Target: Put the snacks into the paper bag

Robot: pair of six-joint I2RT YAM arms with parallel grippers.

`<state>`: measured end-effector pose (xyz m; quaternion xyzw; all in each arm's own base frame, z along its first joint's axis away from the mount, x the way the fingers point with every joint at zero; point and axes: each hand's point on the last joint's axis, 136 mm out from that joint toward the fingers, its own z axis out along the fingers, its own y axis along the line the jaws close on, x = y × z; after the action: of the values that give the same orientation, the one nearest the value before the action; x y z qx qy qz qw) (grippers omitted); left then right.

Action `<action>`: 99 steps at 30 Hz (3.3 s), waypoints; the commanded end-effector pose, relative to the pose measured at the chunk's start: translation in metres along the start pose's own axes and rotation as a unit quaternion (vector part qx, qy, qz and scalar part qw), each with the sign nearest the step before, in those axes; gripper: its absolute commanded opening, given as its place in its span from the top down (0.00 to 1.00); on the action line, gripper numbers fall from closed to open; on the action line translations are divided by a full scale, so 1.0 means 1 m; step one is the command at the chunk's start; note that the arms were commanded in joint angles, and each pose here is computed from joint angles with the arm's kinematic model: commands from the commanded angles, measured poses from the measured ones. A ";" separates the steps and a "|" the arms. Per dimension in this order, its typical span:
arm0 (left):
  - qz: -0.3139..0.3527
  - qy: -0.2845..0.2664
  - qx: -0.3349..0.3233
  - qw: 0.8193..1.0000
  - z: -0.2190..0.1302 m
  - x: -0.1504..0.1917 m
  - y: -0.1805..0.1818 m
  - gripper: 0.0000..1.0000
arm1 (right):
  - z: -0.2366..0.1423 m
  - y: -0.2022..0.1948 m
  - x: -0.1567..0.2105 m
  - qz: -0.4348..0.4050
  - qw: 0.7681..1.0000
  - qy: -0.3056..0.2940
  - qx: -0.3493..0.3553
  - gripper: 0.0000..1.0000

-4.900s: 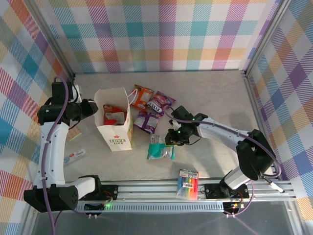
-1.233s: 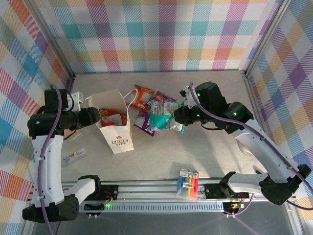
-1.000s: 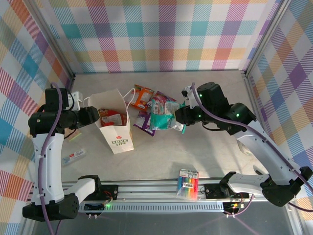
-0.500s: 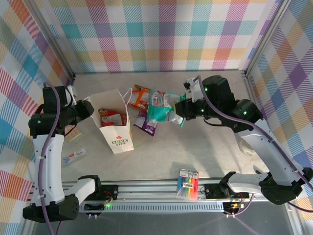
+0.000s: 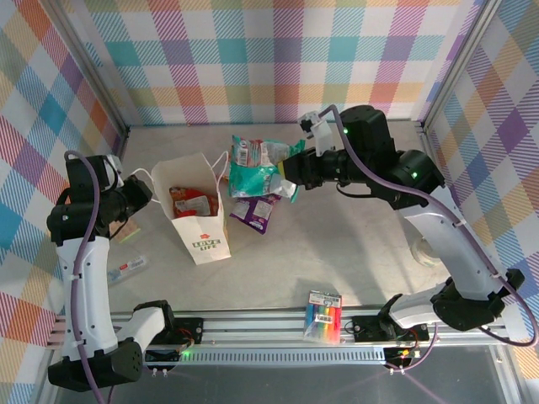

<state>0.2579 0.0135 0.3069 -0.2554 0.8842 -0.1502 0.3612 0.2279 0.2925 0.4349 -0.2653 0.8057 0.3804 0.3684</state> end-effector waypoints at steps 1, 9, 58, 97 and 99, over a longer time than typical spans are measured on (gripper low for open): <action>-0.016 -0.004 0.007 1.000 -0.002 0.001 0.003 0.89 | -0.011 0.032 -0.026 -0.034 0.997 -0.041 -0.048 0.81; -0.018 0.001 0.005 1.000 -0.002 0.005 0.010 0.92 | 0.014 0.059 -0.041 -0.055 0.994 -0.037 -0.091 0.81; -0.025 0.012 -0.004 1.000 0.003 0.015 0.028 0.95 | 0.176 0.067 -0.038 0.014 0.990 0.037 -0.132 0.80; -0.024 0.012 0.001 1.000 0.002 0.015 0.026 0.96 | 0.222 0.034 0.012 0.024 0.989 0.117 -0.083 0.71; -0.024 0.012 0.001 1.000 0.003 0.015 0.026 0.96 | 0.221 0.033 0.012 0.023 0.990 0.116 -0.079 0.67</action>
<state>0.2451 0.0277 0.2850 -0.2745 0.8831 -0.1552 0.3474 0.2890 0.4878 0.3222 -0.3060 0.8306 0.4101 0.2198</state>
